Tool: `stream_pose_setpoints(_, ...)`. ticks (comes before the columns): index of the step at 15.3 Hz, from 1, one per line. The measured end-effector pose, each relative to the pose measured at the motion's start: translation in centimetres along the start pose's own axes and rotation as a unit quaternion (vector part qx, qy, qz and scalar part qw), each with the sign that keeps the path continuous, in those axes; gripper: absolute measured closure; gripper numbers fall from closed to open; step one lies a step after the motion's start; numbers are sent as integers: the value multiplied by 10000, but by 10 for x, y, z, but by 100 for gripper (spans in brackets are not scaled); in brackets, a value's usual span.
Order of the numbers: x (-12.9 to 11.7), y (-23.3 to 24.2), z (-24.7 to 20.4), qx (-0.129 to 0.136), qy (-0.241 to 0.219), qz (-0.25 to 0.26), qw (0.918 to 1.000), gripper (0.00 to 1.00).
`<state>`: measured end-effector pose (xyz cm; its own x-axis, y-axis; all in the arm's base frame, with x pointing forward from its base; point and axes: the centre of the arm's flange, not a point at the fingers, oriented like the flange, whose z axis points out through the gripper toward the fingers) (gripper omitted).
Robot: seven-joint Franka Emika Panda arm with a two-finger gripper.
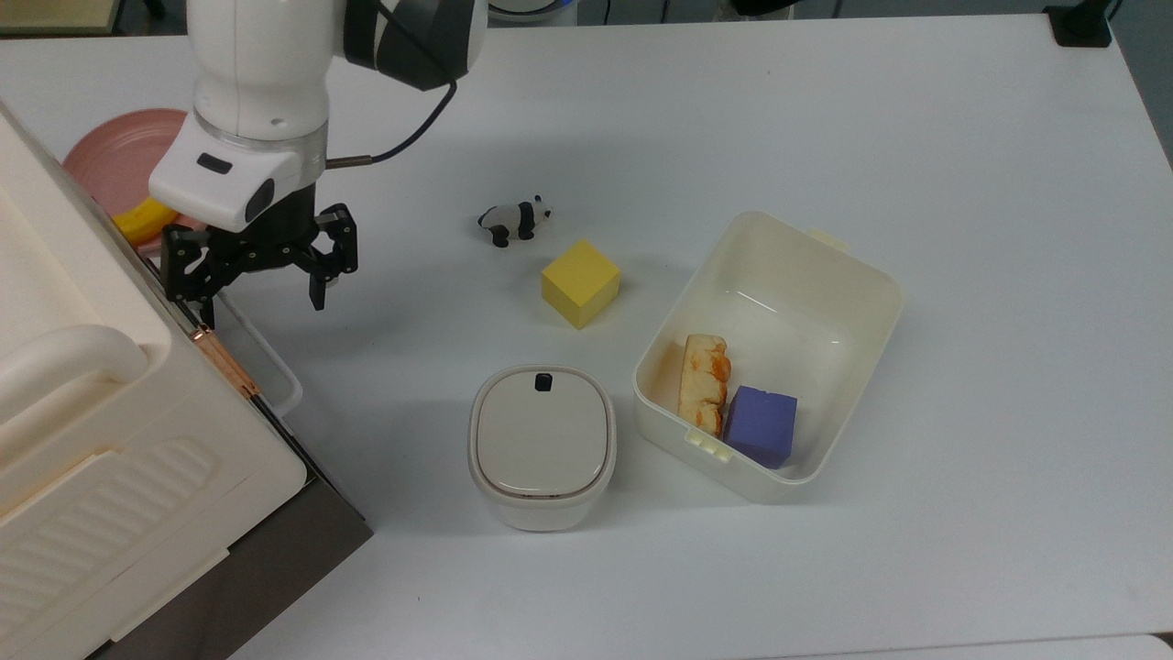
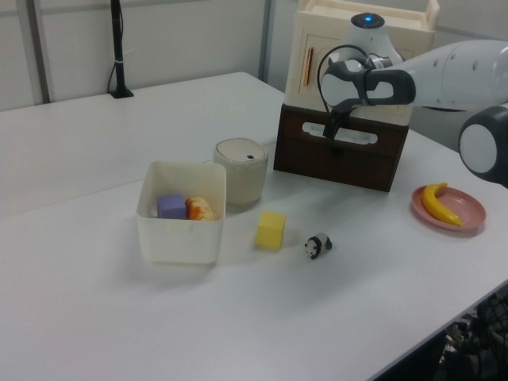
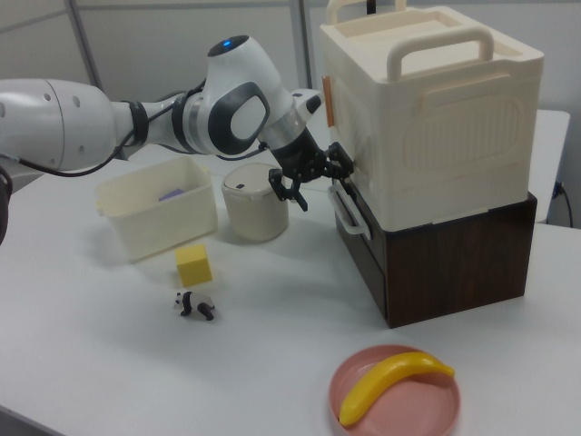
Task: Slide open the drawer
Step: 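Pull the drawer handle outward away from the drawer unit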
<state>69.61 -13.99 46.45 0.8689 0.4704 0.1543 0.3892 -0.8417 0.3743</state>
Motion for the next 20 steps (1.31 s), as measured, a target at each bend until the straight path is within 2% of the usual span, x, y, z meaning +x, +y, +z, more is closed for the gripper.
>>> stream_pose_setpoints(9,-3,-20,36,173,-247,-112,9995,6)
stream_pose_setpoints(12,-2,-20,35,168,-239,-118,9995,33)
stream_pose_setpoints(20,8,-52,26,552,-607,-383,9959,40)
